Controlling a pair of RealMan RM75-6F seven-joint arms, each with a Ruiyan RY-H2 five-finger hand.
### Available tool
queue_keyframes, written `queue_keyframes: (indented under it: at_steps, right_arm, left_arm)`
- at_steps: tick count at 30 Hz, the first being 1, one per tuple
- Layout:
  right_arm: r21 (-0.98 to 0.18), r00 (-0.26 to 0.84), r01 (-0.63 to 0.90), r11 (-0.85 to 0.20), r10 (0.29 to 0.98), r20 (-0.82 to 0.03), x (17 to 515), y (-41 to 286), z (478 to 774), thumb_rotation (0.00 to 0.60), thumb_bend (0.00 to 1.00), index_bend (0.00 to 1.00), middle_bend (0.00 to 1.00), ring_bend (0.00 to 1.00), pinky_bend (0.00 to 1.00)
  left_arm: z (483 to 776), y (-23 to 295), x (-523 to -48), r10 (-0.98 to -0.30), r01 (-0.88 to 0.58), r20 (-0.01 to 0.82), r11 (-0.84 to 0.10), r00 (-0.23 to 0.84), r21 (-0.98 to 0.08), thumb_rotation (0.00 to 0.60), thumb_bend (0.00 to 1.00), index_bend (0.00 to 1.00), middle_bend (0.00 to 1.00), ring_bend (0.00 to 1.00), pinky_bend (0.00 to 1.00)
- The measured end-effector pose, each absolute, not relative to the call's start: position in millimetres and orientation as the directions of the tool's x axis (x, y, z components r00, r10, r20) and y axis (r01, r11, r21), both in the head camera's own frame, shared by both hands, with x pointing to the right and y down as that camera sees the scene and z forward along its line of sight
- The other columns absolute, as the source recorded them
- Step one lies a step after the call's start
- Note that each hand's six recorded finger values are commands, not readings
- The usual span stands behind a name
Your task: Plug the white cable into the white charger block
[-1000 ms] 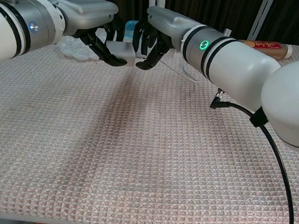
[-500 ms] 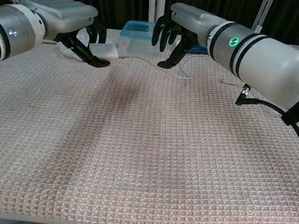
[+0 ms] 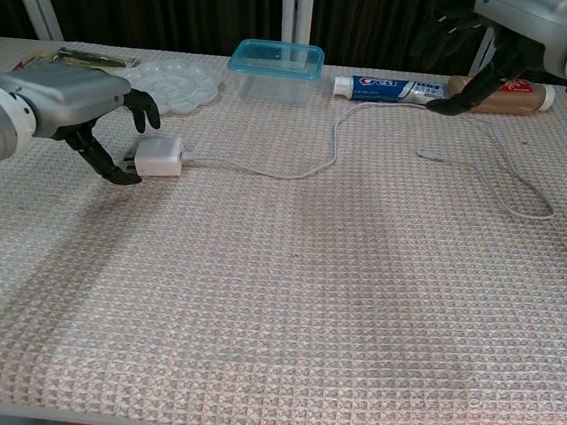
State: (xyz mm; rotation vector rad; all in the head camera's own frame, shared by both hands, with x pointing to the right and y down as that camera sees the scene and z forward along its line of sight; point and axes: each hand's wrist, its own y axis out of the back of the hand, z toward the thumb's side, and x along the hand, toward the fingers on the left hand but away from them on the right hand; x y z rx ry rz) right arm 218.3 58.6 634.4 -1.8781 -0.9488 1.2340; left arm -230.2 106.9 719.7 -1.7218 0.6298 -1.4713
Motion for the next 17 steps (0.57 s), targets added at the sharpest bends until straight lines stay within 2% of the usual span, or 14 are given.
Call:
queue_keyframes:
  at_steps: [2, 4, 10, 14, 17]
  right_arm:
    - [-0.854, 0.263, 0.194, -0.482, 0.864, -0.428, 236.8, 63.5, 626.9, 0.6, 0.16, 0.31, 0.29, 0.17, 0.02]
    - [-0.864, 0.245, 0.18, -0.469, 0.873, -0.423, 257.3, 70.7, 618.9, 0.6, 0.18, 0.31, 0.28, 0.16, 0.03]
    - [-0.882, 0.185, 0.131, -0.452, 0.886, -0.426, 326.1, 104.3, 594.3, 0.6, 0.22, 0.26, 0.22, 0.08, 0.01]
    - [-0.882, 0.148, 0.164, -0.442, 0.895, -0.421, 361.4, 132.7, 581.5, 0.6, 0.22, 0.25, 0.21, 0.06, 0.01]
    - [-0.88, 0.128, 0.21, -0.426, 0.904, -0.407, 381.1, 152.7, 572.3, 0.6, 0.23, 0.25, 0.21, 0.06, 0.01]
  left_arm:
    - [709.7, 105.7, -240.1, -0.804, 0.105, 0.56, -0.55, 0.202, -0.828, 0.573, 0.16, 0.23, 0.25, 0.08, 0.0]
    - [698.3, 103.2, -253.4, -0.831, 0.102, 0.524, -0.515, 0.185, -0.851, 0.597, 0.15, 0.23, 0.25, 0.08, 0.0]
    - [642.2, 104.0, -331.5, -0.918, 0.119, 0.387, -0.376, 0.087, -0.919, 0.6, 0.15, 0.24, 0.25, 0.08, 0.0]
    - [613.5, 124.9, -376.0, -0.925, 0.134, 0.376, -0.366, 0.061, -0.921, 0.6, 0.15, 0.24, 0.25, 0.08, 0.0]
    - [590.4, 154.4, -404.0, -0.928, 0.114, 0.37, -0.365, 0.03, -0.924, 0.6, 0.15, 0.24, 0.25, 0.08, 0.0]
